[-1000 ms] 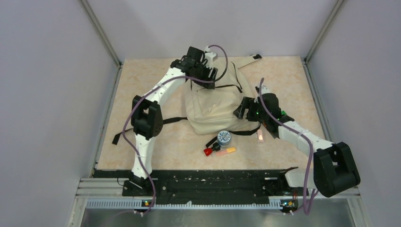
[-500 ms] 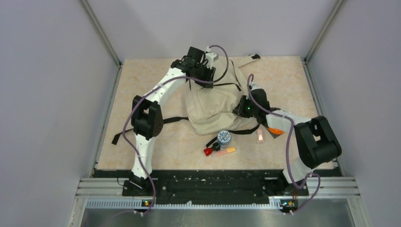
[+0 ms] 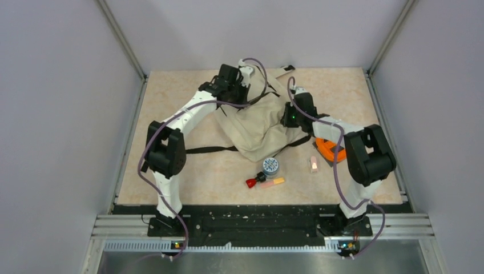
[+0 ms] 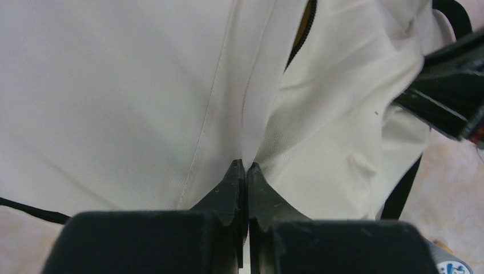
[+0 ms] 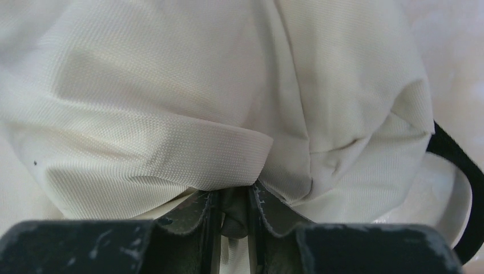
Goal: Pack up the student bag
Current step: Adjust the student bag at the center of the board.
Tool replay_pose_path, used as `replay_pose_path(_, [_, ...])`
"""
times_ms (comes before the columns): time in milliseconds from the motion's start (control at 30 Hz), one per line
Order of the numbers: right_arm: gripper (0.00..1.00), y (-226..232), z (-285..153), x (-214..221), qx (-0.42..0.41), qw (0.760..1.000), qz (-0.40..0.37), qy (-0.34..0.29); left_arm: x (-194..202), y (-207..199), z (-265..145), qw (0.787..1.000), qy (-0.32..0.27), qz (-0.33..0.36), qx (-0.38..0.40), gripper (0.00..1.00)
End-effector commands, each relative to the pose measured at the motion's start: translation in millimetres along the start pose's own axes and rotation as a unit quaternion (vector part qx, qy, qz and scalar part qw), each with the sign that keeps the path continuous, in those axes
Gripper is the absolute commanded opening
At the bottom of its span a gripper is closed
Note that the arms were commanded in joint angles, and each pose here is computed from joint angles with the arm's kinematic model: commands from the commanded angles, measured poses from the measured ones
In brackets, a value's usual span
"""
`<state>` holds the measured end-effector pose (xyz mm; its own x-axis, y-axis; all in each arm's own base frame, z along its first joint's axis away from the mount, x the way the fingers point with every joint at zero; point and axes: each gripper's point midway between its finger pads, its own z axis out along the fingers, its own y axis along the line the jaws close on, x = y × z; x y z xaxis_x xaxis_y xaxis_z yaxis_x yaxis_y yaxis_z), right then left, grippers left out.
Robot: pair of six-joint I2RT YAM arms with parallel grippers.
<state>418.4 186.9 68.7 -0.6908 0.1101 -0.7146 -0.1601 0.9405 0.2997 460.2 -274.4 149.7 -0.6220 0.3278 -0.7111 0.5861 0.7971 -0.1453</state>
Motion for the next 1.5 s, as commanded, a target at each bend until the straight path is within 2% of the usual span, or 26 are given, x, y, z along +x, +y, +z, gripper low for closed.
replay_pose_path(0, [0.00, 6, 17, -61, 0.012, 0.996, -0.041, -0.075, -18, -13, -65, 0.997, -0.065, -0.042, -0.017, 0.00])
replay_pose_path(133, [0.02, 27, 34, -85, -0.027, 0.995, -0.054, -0.082, 9, -21, -88, 0.994, -0.070, -0.082, -0.019, 0.00])
replay_pose_path(300, [0.14, 56, 57, -103, -0.090, 0.991, -0.069, -0.073, 34, -33, -112, 0.985, -0.070, -0.158, -0.010, 0.00])
replay_pose_path(400, [0.26, 72, 56, -113, -0.118, 0.988, -0.072, -0.073, 45, -39, -120, 0.975, -0.080, -0.208, -0.005, 0.00])
replay_pose_path(567, [0.61, 87, 26, -132, -0.130, 0.984, -0.077, -0.093, 67, -18, -124, 0.950, -0.121, -0.281, -0.063, 0.00])
replay_pose_path(633, [0.67, 85, 7, -131, -0.114, 0.986, -0.080, -0.091, 76, -6, -124, 0.942, -0.130, -0.293, -0.095, 0.00])
replay_pose_path(833, [0.70, 91, -52, -125, -0.078, 0.986, -0.089, -0.122, 93, 1, -118, 0.938, -0.121, -0.304, -0.113, 0.00])
replay_pose_path(1033, [0.72, 143, -90, -104, -0.115, 0.978, -0.110, -0.133, 97, 5, -119, 0.936, -0.130, -0.303, -0.120, 0.00])
replay_pose_path(1200, [0.72, 187, -88, -80, -0.138, 0.976, -0.116, -0.120, 97, 3, -121, 0.937, -0.134, -0.303, -0.112, 0.03])
replay_pose_path(1467, [0.68, 244, -67, -45, -0.159, 0.973, -0.141, -0.092, 98, 3, -123, 0.937, -0.140, -0.302, -0.110, 0.00])
